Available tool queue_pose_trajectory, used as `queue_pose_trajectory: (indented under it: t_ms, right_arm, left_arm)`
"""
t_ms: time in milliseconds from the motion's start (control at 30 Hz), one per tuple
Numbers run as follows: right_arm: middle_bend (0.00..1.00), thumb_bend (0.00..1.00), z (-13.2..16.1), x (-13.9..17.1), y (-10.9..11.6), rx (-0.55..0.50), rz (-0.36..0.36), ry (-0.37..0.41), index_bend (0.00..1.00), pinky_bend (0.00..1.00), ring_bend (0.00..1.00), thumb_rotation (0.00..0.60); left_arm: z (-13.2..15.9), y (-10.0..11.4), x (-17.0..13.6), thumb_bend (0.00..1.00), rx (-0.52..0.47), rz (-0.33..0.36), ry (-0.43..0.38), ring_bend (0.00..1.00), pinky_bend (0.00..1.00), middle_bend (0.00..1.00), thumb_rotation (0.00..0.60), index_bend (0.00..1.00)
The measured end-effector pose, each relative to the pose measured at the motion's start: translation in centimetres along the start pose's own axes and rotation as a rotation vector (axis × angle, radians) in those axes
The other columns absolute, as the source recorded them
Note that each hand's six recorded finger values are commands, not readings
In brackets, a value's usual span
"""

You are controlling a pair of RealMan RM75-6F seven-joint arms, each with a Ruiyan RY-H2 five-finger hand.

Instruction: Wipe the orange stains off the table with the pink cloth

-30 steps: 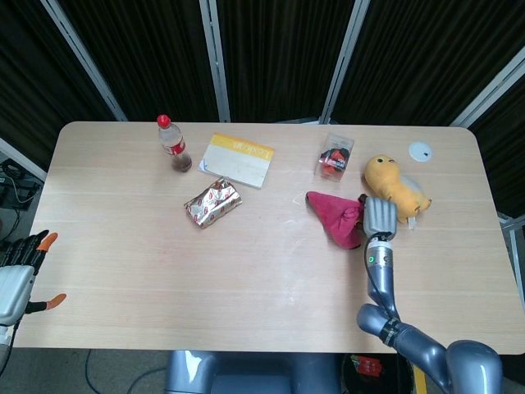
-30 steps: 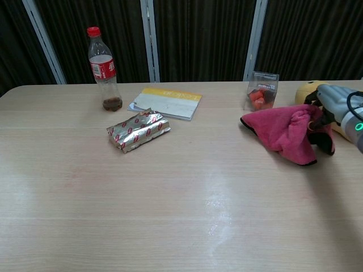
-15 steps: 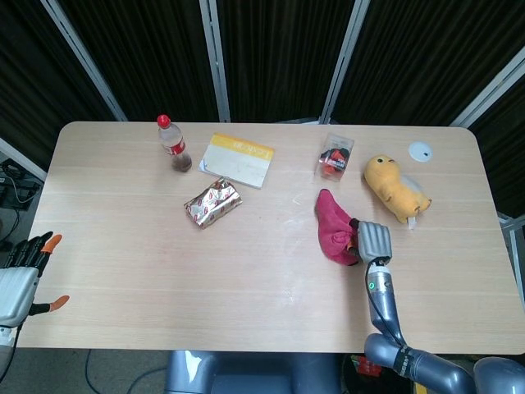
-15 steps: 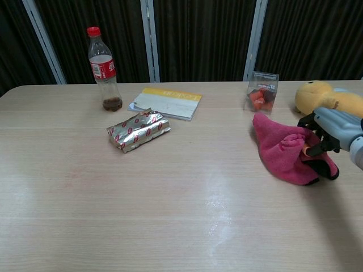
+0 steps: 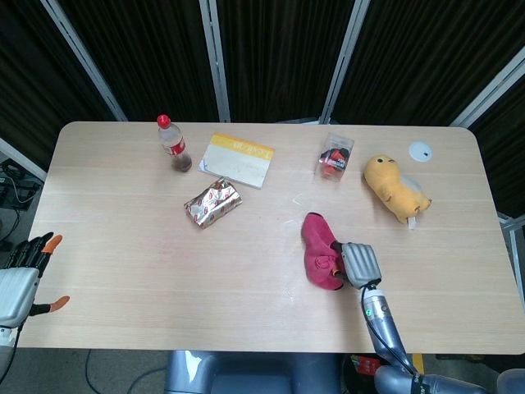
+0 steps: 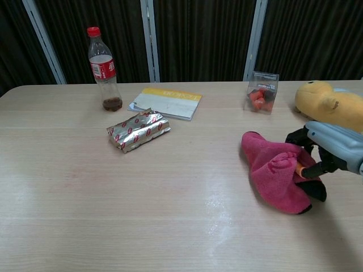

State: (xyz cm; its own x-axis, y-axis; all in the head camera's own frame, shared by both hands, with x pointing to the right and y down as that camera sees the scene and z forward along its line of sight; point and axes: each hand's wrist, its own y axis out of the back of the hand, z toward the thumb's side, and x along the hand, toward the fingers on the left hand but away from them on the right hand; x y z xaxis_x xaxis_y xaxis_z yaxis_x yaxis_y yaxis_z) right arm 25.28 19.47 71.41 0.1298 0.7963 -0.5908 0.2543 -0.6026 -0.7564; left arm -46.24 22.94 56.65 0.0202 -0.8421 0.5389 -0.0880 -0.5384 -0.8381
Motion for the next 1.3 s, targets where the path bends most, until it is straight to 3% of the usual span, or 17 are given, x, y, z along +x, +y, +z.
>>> queue_pose_trajectory:
  t_ms: [233,567,867,1000,1067,1133,1233,1300]
  right_arm:
    - [0.63,0.6,-2.3,1.2,2.5,0.02,-0.037,-0.032,0.77,0.76,0.54,0.6]
    - [0.63,0.6,-5.1,2.0,7.8,0.003,-0.13,-0.089,0.77,0.76,0.54,0.6]
    - [0.62,0.58,-6.3,2.9,10.0,0.008,-0.152,-0.103,0.75,0.76,0.51,0.6]
    - [0.45,0.37,-6.5,3.4,10.0,-0.007,-0.141,-0.104,0.56,0.68,0.34,0.6]
    - [0.27,0.23,-6.5,3.7,9.8,-0.014,-0.123,-0.102,0.38,0.47,0.13,0.6]
    - [0.13,0.15,-6.5,3.9,9.5,-0.02,-0.099,-0.099,0.27,0.32,0.02,0.6]
    - [0.02,0.09,-6.7,4.4,9.4,-0.016,-0.056,-0.095,0.16,0.21,0.0,0.6]
    - [0.0,0.08,-7.0,4.6,9.6,0.005,-0.041,-0.096,0.13,0.18,0.0,0.6]
  left_arm:
    - [0.0,0.0,0.0,0.0,0.0,0.0,0.003,0.0,0.0,0.0,0.6,0.0]
    - [0.1,-0.1,0.0,0.0,-0.002,0.002,-0.001,0.0,0.0,0.0,0.6,0.0]
    - [0.1,-0.1,-0.1,0.0,-0.004,0.001,0.004,0.0,0.0,0.0,0.6,0.0]
    - [0.1,-0.1,-0.1,0.0,-0.007,0.006,0.006,0.0,0.0,0.0,0.6,0.0]
    - [0.2,0.0,-0.1,0.0,-0.008,0.008,0.005,0.0,0.0,0.0,0.6,0.0]
    - [0.2,0.0,-0.1,0.0,-0.01,0.011,0.004,0.0,0.0,0.0,0.6,0.0]
    - [0.1,0.0,-0.2,0.0,-0.01,0.015,0.002,0.0,0.0,0.0,0.6,0.0]
    - [0.1,0.1,-0.2,0.0,-0.009,0.016,0.002,0.0,0.0,0.0,0.6,0.0]
